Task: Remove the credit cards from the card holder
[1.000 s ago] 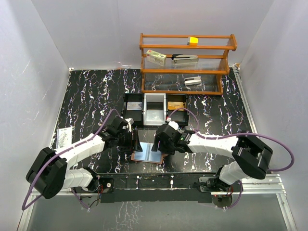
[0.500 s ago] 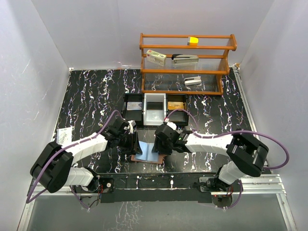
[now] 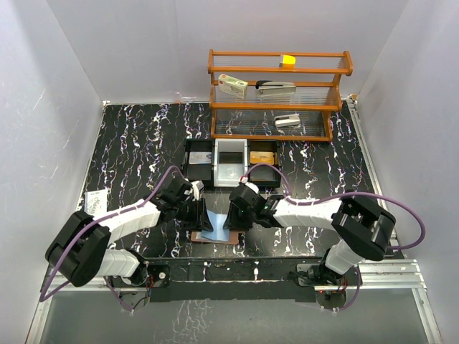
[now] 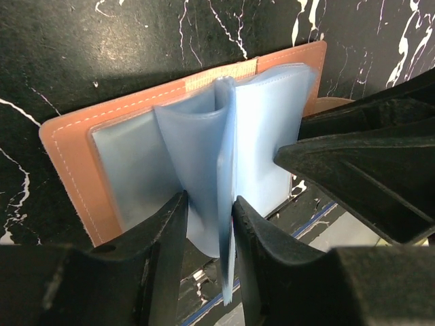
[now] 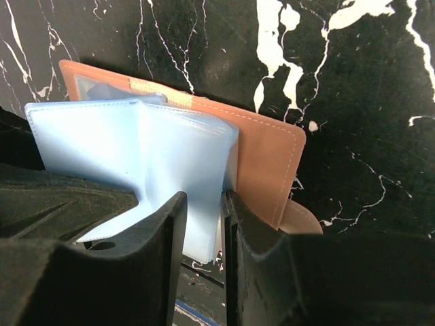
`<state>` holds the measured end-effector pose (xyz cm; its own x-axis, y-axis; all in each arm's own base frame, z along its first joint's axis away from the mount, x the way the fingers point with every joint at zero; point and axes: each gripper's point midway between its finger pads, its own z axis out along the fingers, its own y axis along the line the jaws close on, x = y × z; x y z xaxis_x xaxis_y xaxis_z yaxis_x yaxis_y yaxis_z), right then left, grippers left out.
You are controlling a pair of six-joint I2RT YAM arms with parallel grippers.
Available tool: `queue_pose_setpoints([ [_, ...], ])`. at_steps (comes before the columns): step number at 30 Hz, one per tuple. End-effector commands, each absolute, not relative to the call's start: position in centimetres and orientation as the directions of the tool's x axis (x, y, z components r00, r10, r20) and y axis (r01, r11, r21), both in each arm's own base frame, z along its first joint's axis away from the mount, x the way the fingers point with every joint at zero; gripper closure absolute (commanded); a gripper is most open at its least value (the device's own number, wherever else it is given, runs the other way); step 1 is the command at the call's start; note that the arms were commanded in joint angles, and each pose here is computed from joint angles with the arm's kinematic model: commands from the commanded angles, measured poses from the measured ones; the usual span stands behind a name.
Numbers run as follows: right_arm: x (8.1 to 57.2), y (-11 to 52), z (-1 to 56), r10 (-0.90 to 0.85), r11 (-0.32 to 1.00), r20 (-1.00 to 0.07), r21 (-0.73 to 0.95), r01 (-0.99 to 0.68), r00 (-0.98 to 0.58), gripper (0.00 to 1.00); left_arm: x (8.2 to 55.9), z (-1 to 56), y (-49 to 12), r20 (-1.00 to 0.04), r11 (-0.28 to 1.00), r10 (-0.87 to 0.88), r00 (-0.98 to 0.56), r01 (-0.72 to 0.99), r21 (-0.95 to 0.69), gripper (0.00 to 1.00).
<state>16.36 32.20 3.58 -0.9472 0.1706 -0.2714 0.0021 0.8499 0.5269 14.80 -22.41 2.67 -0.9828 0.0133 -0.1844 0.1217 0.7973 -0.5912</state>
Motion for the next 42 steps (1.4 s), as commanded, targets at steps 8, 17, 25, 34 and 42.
queue_pose_setpoints([
  [8,17.0,32.0,3.5,0.184,0.873,-0.292,0.487,0.02,-0.938,0.71,15.8,3.7,-19.3,-0.258,0.896,0.032,-0.966,0.143,-0.421,0.48],
  [17,16.8,32.2,3.2,0.171,0.874,-0.284,0.486,0.012,-0.943,0.7,15.5,2.4,-19.2,-0.222,0.903,0.041,-0.974,0.131,-0.408,0.45],
  [25,17.0,32.8,3.6,0.166,0.86,-0.286,0.51,-0.003,-0.944,0.7,14.4,2.6,-21.8,-0.187,0.817,0.038,-0.982,0.138,-0.559,0.64],
  [34,17.8,32.7,4.9,0.166,0.866,-0.332,0.499,-0.024,-0.928,0.67,15.4,3.6,-20.9,-0.24,0.848,0.021,-0.971,0.144,-0.509,0.66],
  [42,21.8,26.5,9.3,0.171,0.965,-0.566,0.262,0.021,-0.807,0.41,18.8,8.0,-16.5,-0.45,0.948,-0.071,-0.89,0.08,-0.308,0.16],
])
